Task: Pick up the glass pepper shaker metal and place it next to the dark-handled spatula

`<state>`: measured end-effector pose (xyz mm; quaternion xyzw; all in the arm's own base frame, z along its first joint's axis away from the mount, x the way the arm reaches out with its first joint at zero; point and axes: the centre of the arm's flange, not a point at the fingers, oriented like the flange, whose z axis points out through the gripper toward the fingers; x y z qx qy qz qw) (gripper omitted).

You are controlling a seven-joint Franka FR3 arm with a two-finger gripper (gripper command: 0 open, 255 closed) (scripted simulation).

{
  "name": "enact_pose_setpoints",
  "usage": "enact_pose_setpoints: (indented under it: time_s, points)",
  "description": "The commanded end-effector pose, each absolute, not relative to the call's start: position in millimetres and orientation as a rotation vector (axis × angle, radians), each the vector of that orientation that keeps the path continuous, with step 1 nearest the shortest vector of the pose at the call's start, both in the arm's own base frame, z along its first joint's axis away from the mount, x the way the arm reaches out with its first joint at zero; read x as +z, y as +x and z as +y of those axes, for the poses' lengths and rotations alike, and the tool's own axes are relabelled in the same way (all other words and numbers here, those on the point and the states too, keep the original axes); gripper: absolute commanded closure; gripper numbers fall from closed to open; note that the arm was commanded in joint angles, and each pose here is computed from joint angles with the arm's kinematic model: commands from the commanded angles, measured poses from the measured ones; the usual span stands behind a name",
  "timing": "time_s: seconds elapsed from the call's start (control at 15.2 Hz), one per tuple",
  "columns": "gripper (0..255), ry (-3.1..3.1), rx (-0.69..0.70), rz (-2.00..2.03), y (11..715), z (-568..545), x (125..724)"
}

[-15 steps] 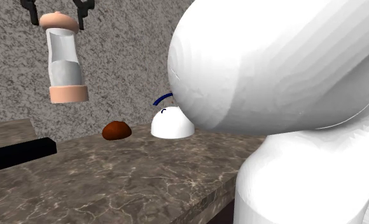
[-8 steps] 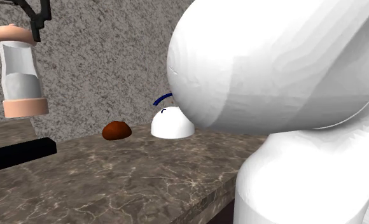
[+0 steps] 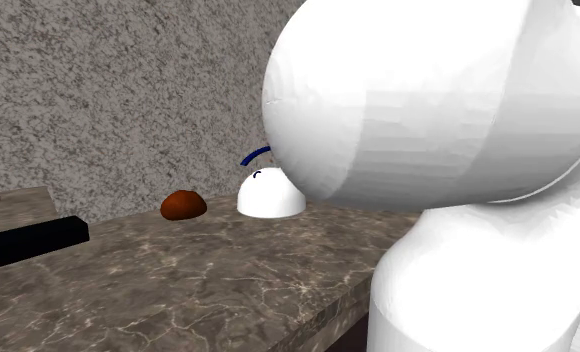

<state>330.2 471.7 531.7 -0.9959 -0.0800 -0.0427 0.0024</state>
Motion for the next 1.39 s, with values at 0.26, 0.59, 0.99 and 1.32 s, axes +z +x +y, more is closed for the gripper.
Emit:
enact_pose_setpoints:
  time_s: [0.26,0.59,0.99,1.32]
  points:
    - [255,-3.124,-0.14,-0.242,340,546,509]
    - [255,-3.124,-0.14,-0.241,346,609,489]
    - [255,-3.124,-0.14,-0.241,349,642,464]
    - [255,-3.124,-0.14,-0.241,349,642,437]
